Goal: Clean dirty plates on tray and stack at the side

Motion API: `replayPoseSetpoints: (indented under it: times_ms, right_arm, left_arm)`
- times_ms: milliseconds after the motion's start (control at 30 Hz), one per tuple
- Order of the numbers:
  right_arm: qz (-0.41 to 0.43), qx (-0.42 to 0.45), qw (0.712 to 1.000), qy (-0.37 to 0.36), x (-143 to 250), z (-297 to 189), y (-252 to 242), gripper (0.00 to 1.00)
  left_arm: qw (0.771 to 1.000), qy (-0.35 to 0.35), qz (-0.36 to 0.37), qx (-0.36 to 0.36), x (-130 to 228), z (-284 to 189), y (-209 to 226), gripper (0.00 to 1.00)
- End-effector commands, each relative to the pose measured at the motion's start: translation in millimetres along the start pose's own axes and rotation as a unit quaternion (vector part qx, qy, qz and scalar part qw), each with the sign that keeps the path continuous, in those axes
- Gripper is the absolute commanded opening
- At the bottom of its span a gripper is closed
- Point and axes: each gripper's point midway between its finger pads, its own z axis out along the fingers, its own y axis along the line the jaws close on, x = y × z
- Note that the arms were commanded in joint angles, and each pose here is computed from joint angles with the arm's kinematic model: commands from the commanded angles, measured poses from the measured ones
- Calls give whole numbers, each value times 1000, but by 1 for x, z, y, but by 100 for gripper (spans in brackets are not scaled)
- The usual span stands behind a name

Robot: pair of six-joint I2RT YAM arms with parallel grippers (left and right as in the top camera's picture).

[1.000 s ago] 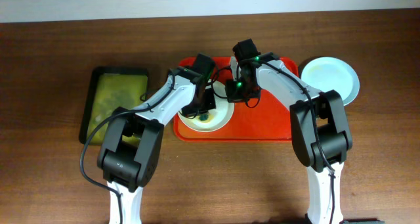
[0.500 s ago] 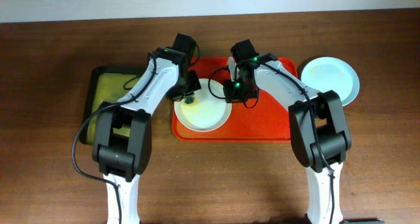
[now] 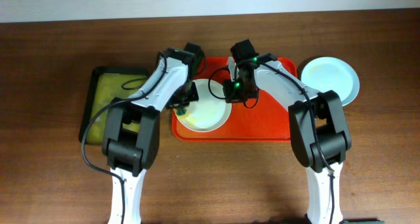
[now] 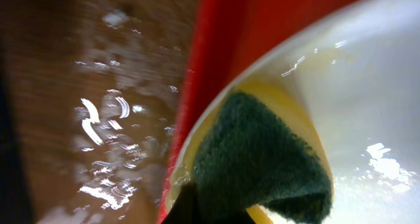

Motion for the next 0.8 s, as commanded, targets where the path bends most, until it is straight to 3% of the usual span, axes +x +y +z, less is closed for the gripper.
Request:
replayPoseSetpoints:
  times_ms: [0, 167, 300, 500, 700, 767]
  right_arm:
    - [1, 27, 1000, 3, 2, 7, -13, 4]
    - [1, 27, 1000, 4, 2, 7, -13, 4]
    - [1, 27, 1000, 3, 2, 7, -13, 4]
    - [0, 26, 1000, -1, 0, 7, -13, 4]
    - [-1, 25, 1000, -4, -1, 7, -12, 4]
    - [-1, 25, 1000, -4, -1, 7, -12, 4]
  left_arm:
    - [998, -56, -21, -13, -35, -35, 21, 0]
    - [996, -75, -43, 22, -50, -62, 26, 0]
    - [992, -34, -110, 43, -62, -51, 77, 0]
    - [970, 33, -239, 32, -60, -30, 193, 0]
    - [969, 88, -221, 60, -31, 27, 177, 1]
    - [970, 85, -222, 61, -33, 26, 178, 15]
